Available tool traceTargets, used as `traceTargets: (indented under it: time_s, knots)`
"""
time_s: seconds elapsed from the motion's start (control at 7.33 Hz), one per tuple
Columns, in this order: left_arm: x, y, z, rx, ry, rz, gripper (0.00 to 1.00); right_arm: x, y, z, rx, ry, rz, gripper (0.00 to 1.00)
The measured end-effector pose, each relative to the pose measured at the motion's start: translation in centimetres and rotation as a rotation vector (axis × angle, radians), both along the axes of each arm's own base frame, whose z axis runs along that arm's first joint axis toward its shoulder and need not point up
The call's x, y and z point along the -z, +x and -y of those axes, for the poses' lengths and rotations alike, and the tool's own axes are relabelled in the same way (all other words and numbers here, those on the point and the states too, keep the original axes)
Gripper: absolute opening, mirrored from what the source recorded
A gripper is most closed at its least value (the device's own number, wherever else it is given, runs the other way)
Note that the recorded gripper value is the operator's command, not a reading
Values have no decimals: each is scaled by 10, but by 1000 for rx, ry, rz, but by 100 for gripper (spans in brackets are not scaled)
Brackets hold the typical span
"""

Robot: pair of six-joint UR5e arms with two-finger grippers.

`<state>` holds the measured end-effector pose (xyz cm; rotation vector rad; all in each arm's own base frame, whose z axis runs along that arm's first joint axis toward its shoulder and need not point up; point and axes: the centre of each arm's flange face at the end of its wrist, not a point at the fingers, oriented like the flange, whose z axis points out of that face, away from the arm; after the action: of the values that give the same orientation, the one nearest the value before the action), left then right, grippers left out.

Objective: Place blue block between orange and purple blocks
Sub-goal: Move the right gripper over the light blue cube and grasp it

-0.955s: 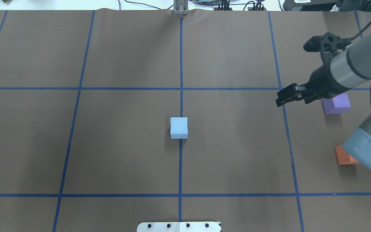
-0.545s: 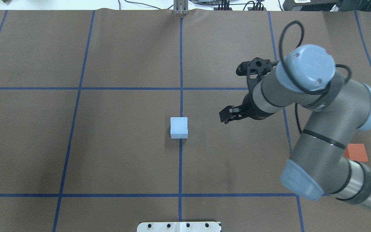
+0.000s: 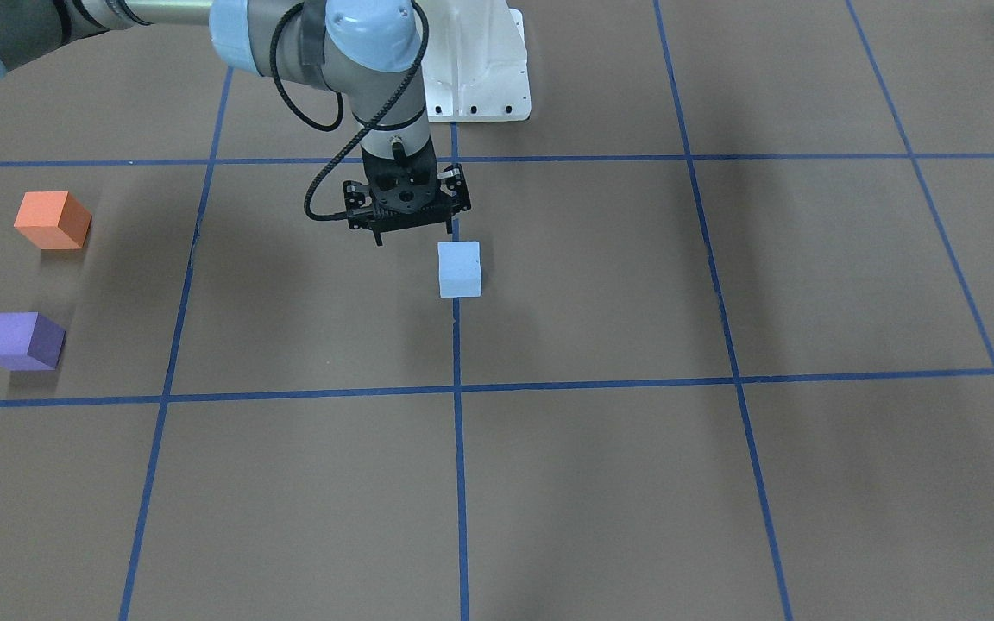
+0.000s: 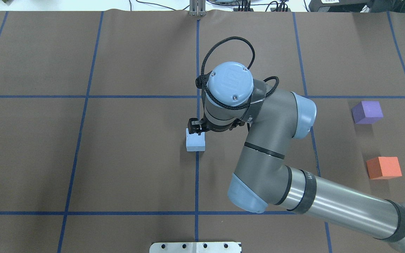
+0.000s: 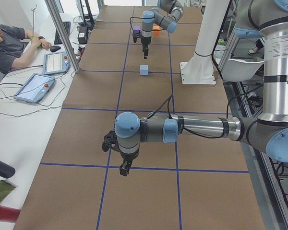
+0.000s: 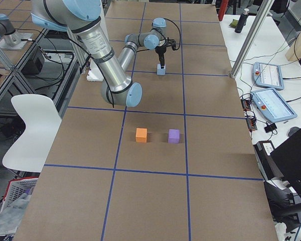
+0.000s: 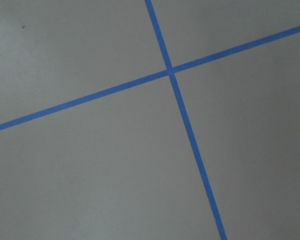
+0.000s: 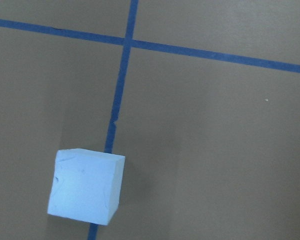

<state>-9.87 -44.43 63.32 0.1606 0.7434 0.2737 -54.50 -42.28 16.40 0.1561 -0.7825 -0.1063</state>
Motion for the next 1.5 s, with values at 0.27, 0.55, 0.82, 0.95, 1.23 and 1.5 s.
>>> traceTargets:
  time_s: [0.27, 0.55, 0.82, 0.95, 1.23, 1.5]
  knots:
    - [0, 0, 0, 1, -1, -1, 100, -5, -42, 1, -14, -3, 5, 100]
    - [0, 1, -1, 2, -3, -7, 100, -11, -71, -2, -24, -1, 0, 100]
    - [-3, 2, -6, 4, -12, -25, 100, -27, -92, -3, -22, 5, -7, 66]
    - [-5, 3, -8, 5, -16, -29, 100, -33, -99, -1, -22, 8, -6, 16]
    - [-6, 3, -10, 6, -20, -33, 100, -35, -102, 0, -22, 8, -5, 0]
    - [-7, 3, -10, 6, -22, -33, 100, -29, -92, -1, -22, 8, 0, 0]
